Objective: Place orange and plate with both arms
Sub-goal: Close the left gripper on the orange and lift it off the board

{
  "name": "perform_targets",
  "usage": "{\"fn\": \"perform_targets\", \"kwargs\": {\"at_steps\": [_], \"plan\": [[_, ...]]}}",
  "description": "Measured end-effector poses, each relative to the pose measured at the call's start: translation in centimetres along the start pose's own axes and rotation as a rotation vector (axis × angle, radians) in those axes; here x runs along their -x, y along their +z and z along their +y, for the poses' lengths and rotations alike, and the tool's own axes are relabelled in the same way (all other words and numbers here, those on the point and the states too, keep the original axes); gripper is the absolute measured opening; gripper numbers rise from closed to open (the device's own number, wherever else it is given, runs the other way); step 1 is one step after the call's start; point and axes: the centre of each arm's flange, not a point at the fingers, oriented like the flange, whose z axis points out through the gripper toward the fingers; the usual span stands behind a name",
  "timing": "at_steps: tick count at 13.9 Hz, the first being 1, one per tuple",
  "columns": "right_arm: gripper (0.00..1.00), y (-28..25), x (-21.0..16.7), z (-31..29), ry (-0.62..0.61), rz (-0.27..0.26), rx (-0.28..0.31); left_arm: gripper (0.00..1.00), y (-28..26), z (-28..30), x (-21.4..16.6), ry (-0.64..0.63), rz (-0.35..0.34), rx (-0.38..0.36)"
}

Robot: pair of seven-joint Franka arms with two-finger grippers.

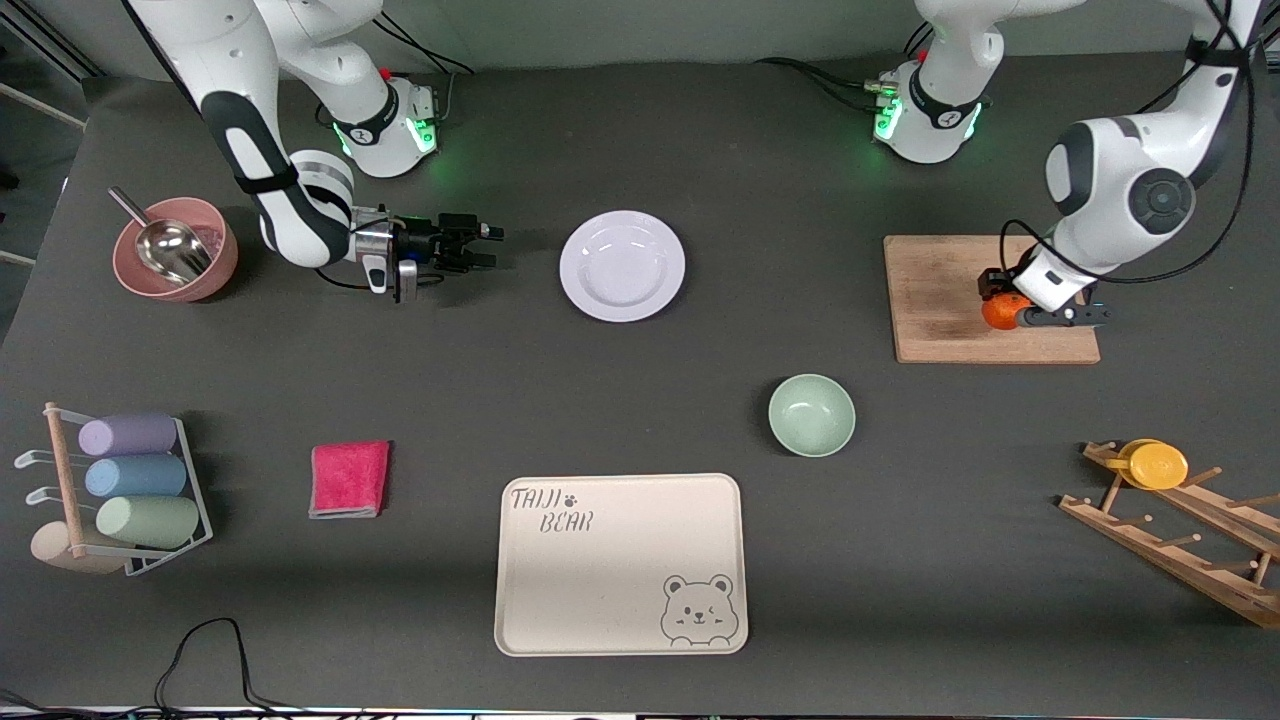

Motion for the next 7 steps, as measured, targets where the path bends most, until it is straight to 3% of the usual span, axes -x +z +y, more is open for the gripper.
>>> {"fn": "perform_targets", "kwargs": {"at_steps": [2,7], "plan": [[1.0,0.3,0.4,0.6,0.019,-0.011,-0.013,0.62,-6.6,-0.5,-1.0,-0.008,-0.038,-0.002],[1.0,0.2,0.9,2.2,0.035,-0.012,-0.005,0.62,-23.5,-1.4,-3.4,-0.018,-0.023,-0.01]]}}
